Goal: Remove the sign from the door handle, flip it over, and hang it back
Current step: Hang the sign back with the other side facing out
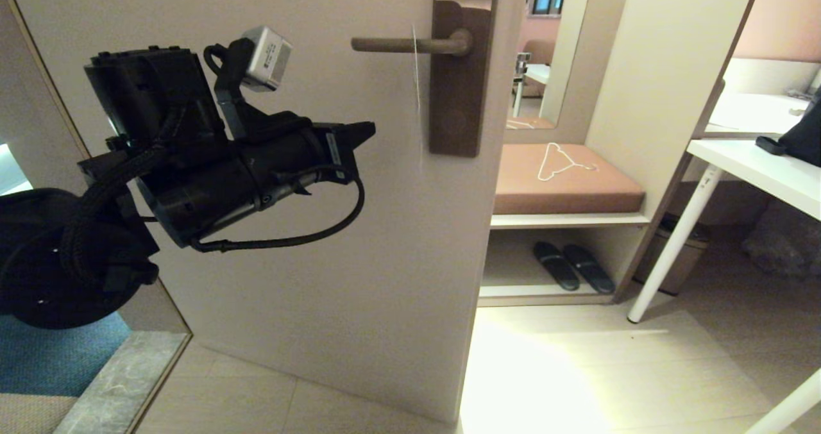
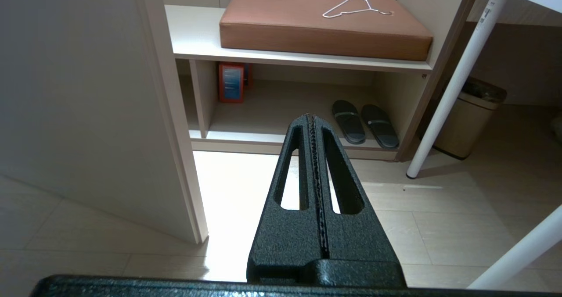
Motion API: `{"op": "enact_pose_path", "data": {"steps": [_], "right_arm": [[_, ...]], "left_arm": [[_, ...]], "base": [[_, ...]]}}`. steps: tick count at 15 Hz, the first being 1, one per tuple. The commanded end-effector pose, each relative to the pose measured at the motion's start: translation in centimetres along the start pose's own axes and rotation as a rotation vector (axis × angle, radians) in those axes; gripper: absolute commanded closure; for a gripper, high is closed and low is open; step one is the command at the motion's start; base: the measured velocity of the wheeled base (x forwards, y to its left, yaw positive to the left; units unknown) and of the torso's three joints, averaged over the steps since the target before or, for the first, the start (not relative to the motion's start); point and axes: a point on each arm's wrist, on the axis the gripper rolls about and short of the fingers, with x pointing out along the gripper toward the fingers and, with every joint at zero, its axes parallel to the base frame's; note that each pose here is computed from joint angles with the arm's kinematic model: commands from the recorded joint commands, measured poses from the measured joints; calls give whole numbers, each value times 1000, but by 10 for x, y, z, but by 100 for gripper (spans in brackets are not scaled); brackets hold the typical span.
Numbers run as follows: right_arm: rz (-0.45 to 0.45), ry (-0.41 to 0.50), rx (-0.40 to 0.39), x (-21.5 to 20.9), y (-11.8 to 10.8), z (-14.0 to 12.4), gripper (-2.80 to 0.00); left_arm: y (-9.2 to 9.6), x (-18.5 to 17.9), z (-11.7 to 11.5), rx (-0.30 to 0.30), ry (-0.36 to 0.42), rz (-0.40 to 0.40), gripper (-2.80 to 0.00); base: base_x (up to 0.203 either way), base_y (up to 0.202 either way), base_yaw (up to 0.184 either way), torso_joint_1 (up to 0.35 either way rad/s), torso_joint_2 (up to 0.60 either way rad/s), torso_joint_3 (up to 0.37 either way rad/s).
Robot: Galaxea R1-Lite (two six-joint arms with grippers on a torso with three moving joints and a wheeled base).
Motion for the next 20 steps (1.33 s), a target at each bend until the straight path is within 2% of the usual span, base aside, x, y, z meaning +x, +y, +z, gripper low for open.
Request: {"op": "enact_pose_path", "data": {"steps": [1, 4, 10, 17, 20], "right_arm": [[1, 0, -1, 0, 0, 0, 0], [1, 0, -1, 0, 0, 0, 0], [1, 0, -1, 0, 0, 0, 0], [1, 0, -1, 0, 0, 0, 0], [1, 0, -1, 0, 0, 0, 0]], "left_arm": [[3, 10, -12, -5, 32, 4, 0], [6, 22, -20, -7, 48, 8, 0], [4, 53, -6, 3, -22, -12, 0], [-47, 75, -16, 42, -21, -145, 0], [-53, 80, -20, 41, -15, -161, 0]], "base": [[0, 0, 0, 0, 0, 0], [0, 0, 0, 0, 0, 0], [0, 0, 0, 0, 0, 0], [0, 0, 0, 0, 0, 0], [0, 0, 0, 0, 0, 0]]}}
